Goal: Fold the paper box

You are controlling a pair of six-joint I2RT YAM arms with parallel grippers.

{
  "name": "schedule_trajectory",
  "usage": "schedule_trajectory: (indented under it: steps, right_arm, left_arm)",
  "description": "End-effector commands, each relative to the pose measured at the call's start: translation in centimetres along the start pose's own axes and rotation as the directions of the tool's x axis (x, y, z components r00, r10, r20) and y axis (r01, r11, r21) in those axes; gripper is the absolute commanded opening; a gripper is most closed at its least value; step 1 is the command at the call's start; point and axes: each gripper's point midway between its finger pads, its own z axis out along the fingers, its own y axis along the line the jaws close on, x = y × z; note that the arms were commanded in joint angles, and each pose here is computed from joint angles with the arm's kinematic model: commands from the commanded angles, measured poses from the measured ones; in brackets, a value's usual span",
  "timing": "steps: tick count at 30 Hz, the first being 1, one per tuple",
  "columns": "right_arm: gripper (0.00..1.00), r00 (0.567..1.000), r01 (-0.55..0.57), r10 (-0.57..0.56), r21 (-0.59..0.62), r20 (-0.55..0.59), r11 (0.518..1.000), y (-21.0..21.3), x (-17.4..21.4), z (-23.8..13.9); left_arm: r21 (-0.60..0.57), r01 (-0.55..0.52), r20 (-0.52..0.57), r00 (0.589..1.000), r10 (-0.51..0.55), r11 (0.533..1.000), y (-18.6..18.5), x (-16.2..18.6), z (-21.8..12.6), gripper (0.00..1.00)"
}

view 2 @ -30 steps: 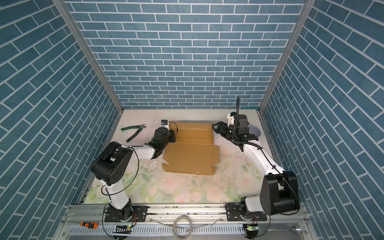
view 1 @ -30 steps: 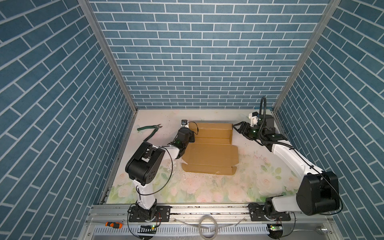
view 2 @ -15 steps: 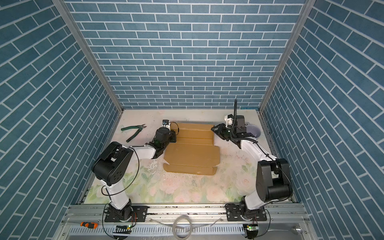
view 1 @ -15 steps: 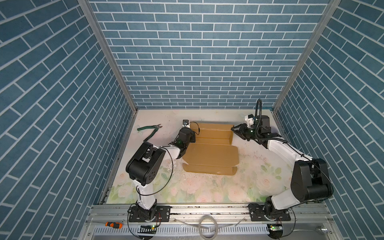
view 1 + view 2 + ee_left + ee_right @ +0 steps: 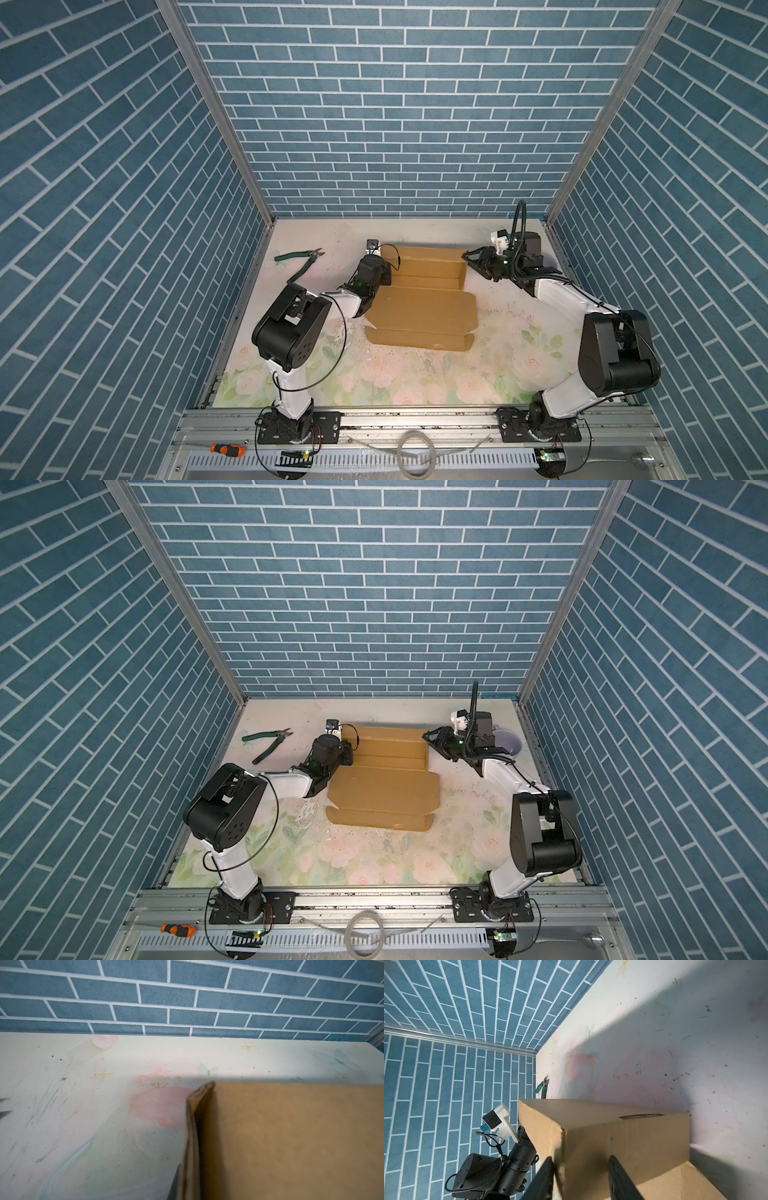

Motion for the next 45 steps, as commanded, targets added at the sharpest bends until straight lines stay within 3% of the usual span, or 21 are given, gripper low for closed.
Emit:
schedule_trajectory:
  steps: [1, 3, 8, 13, 18, 23, 27, 32, 40, 43, 45]
  right_arm:
    - [0.34, 1.000, -0.006, 0.006, -0.015, -0.016, 1.000, 0.4, -0.3, 0.2]
    - [0.34, 0.999, -0.016, 0.016, -0.005, -0.029, 1.000, -0.3, 0.3, 0.3]
    - [0.55, 0.999, 0.035, -0.035, -0.050, 0.005, 0.998, 2.3, -0.8, -1.0]
    - [0.63, 0.996, 0.062, -0.058, -0.049, 0.073, 0.997, 3.6, -2.4, -3.9]
    - [0.65, 0.984, 0.039, -0.047, 0.051, 0.170, 0.998, 1.5, -3.4, -8.1]
    - [0.67, 0.979, 0.018, -0.055, 0.187, 0.196, 0.982, -0.9, -1.4, -10.2]
    - [0.68, 0.978, 0.004, -0.046, 0.202, 0.202, 0.979, -1.8, 0.4, -10.9]
    - [0.70, 0.980, -0.004, -0.026, 0.154, 0.197, 0.988, -1.0, 2.4, -11.3]
    - [0.78, 0.977, 0.095, -0.118, 0.132, 0.177, 0.987, 3.5, 5.4, -11.9]
    - [0.79, 0.974, 0.146, -0.165, 0.128, 0.156, 0.981, 5.2, 6.6, -11.0]
    - [0.81, 0.970, 0.168, -0.185, 0.111, 0.159, 0.979, 6.8, 6.8, -10.5]
  left_arm:
    - [-0.039, -0.090, -0.406, 0.911, 0.067, 0.995, 2.3, 12.7, -1.1, 0.00]
    - [-0.043, -0.082, -0.412, 0.909, 0.057, 0.996, 2.3, 12.7, -1.0, 0.00]
    - [-0.057, -0.078, -0.447, 0.894, 0.045, 0.995, 2.1, 12.2, -1.0, 0.00]
    - [-0.051, -0.045, -0.487, 0.873, 0.015, 0.998, 1.4, 11.0, -1.2, 0.00]
    - [-0.024, 0.085, -0.538, 0.839, -0.085, 0.996, 0.6, 9.1, -1.4, 0.00]
    - [-0.011, 0.248, -0.579, 0.788, -0.209, 0.969, 0.3, 7.8, -1.4, 0.00]
    - [-0.041, 0.409, -0.576, 0.736, -0.356, 0.912, 1.3, 7.4, -1.4, 0.00]
    - [-0.089, 0.676, -0.517, 0.596, -0.614, 0.731, 2.8, 7.5, -1.1, 0.00]
    - [-0.162, 0.790, -0.387, 0.500, -0.775, 0.591, 3.8, 5.7, -1.8, 0.00]
    - [-0.179, 0.804, -0.366, 0.480, -0.797, 0.567, 3.6, 5.4, -2.0, 0.00]
    - [-0.198, 0.794, -0.351, 0.490, -0.798, 0.575, 3.7, 5.2, -2.3, 0.00]
